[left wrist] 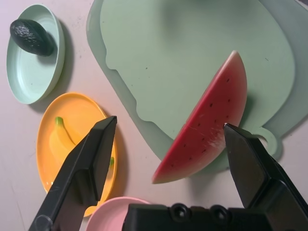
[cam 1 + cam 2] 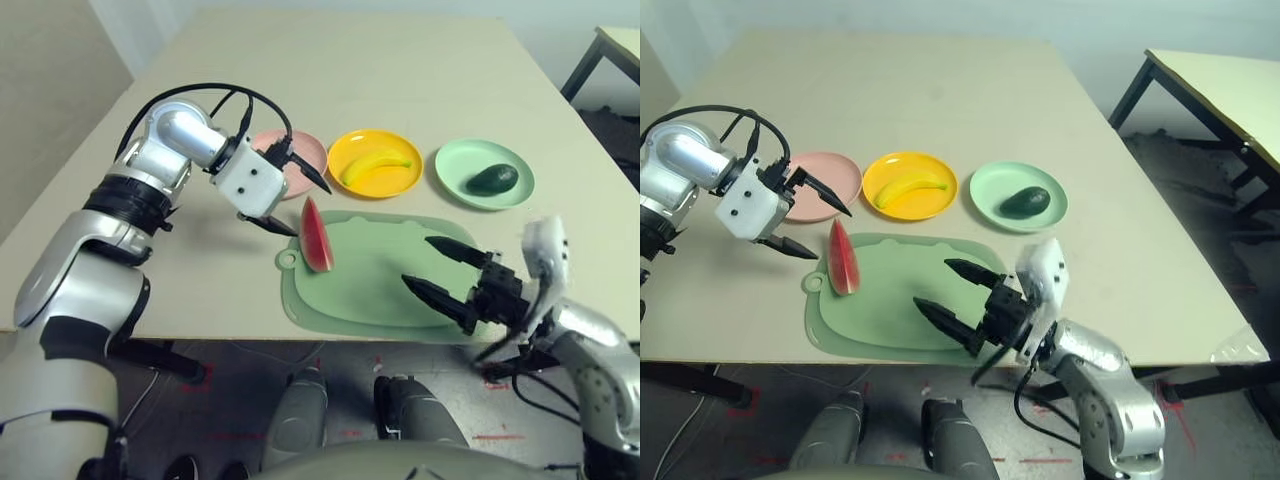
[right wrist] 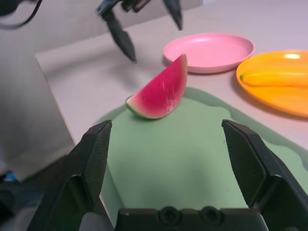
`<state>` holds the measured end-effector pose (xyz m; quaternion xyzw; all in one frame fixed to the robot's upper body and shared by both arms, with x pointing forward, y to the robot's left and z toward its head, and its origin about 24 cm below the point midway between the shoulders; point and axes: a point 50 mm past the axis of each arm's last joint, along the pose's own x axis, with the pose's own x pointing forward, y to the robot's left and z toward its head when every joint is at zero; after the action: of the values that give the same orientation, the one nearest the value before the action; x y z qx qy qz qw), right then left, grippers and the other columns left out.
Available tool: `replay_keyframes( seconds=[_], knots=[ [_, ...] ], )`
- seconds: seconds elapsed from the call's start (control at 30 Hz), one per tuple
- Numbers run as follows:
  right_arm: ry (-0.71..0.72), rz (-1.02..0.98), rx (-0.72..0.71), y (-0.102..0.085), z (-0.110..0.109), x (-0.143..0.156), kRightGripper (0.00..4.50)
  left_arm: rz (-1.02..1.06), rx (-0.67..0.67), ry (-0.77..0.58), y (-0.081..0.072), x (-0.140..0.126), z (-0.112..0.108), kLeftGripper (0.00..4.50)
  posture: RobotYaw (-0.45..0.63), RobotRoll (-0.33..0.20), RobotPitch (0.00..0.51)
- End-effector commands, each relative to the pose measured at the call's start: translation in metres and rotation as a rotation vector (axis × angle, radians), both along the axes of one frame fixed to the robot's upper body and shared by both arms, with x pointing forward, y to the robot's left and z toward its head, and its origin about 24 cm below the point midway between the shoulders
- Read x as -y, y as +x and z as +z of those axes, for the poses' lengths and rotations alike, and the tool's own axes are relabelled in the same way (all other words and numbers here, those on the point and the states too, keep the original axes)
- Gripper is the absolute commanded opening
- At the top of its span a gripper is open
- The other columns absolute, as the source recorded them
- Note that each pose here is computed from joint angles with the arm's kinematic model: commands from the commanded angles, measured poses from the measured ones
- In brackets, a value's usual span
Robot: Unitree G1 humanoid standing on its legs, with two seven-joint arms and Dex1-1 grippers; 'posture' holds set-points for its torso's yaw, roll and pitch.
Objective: Place the fruits into color-matched plates.
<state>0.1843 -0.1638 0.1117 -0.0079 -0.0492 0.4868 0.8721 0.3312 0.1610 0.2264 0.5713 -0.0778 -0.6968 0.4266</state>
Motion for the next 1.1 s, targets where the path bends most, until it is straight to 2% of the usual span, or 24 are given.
replay_keyframes(
  seconds=[0.03,0.13,0.27,0.47,0.77,0.87,1.0,1.1],
  knots=[
    [-0.029,0.012,0.146,-0.002,-0.001,0.002,4.48,-0.036,0.001,0.043,0.002,0.009,-0.003,4.50,0.14,0.000,0.116],
    [-0.104,0.051,0.267,-0.004,-0.007,0.004,4.48,-0.069,-0.007,0.101,0.002,0.017,-0.008,4.50,0.14,0.000,0.113],
    [-0.144,0.049,0.350,-0.002,-0.013,0.005,4.48,-0.110,-0.013,0.167,0.003,0.024,-0.017,4.50,0.13,0.000,0.109],
    [-0.128,-0.006,0.318,0.001,-0.022,0.004,4.48,-0.147,0.012,0.247,0.008,0.031,-0.026,4.50,0.10,0.000,0.108],
    [-0.110,-0.073,0.271,-0.002,-0.025,0.002,4.48,-0.228,-0.002,0.287,0.007,0.051,-0.049,4.50,0.08,0.000,0.108],
    [-0.109,-0.090,0.271,-0.001,-0.024,0.002,4.50,-0.204,-0.018,0.347,0.010,0.051,-0.055,3.88,0.07,0.000,0.107],
    [-0.100,-0.110,0.271,0.000,-0.022,0.001,4.50,-0.143,-0.054,0.433,0.014,0.041,-0.062,2.49,0.06,0.000,0.108],
    [-0.100,-0.118,0.271,0.001,-0.022,0.001,4.50,-0.119,-0.068,0.459,0.014,0.035,-0.065,1.73,0.06,0.000,0.108]
  ],
)
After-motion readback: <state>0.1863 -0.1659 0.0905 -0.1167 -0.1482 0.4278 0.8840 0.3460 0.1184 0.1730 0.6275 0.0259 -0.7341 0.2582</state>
